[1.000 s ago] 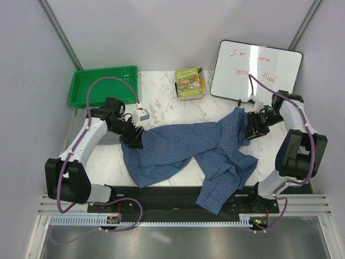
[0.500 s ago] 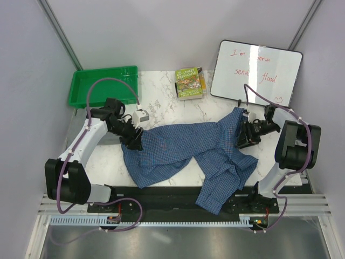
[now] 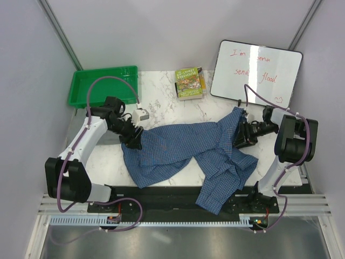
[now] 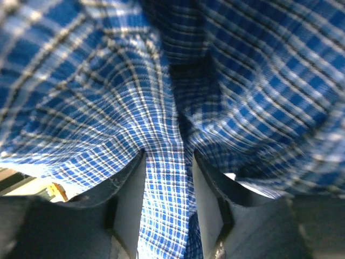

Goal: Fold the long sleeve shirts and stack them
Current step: Flatten the shirt out

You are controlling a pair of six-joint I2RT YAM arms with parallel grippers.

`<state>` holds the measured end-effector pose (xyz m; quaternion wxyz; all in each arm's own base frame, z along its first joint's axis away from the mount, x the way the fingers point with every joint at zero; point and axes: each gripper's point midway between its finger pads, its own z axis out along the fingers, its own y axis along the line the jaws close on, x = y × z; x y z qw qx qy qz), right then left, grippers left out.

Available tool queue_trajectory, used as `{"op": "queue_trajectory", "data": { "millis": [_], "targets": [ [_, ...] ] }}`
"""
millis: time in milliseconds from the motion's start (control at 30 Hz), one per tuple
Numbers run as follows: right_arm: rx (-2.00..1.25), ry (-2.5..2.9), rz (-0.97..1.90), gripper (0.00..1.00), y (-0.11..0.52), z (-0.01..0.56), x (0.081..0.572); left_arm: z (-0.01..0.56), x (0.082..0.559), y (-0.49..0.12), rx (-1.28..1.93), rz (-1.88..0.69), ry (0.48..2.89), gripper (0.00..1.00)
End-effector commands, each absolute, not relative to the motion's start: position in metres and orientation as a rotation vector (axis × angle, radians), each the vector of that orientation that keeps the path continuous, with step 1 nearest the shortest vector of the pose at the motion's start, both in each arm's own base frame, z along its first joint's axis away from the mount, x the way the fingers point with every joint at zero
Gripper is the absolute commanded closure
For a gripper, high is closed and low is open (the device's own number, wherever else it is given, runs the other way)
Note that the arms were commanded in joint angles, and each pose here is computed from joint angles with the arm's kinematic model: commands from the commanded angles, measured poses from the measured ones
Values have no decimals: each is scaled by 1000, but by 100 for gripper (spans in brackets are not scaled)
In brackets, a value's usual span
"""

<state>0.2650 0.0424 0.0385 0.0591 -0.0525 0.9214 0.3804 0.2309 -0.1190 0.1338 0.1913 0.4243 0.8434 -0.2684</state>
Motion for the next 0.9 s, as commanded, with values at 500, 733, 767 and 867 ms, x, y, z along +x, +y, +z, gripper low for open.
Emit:
{"op": "queue_trajectory", "data": {
  "millis": [500,733,767,867],
  "targets": [
    [-259,2527,1529,72,47,106,247,135,243,-117,1181,-737,2405,41],
    [-311,2547,1501,100,43,107,243,136,246,-126,1214,-726,2362,49],
    [-328,2584,1480,100,39,103,240,136,246,-127,1214,-721,2363,49],
    [-327,2686,1426,83,30,92,234,135,245,-126,1212,-712,2366,48]
  ]
}}
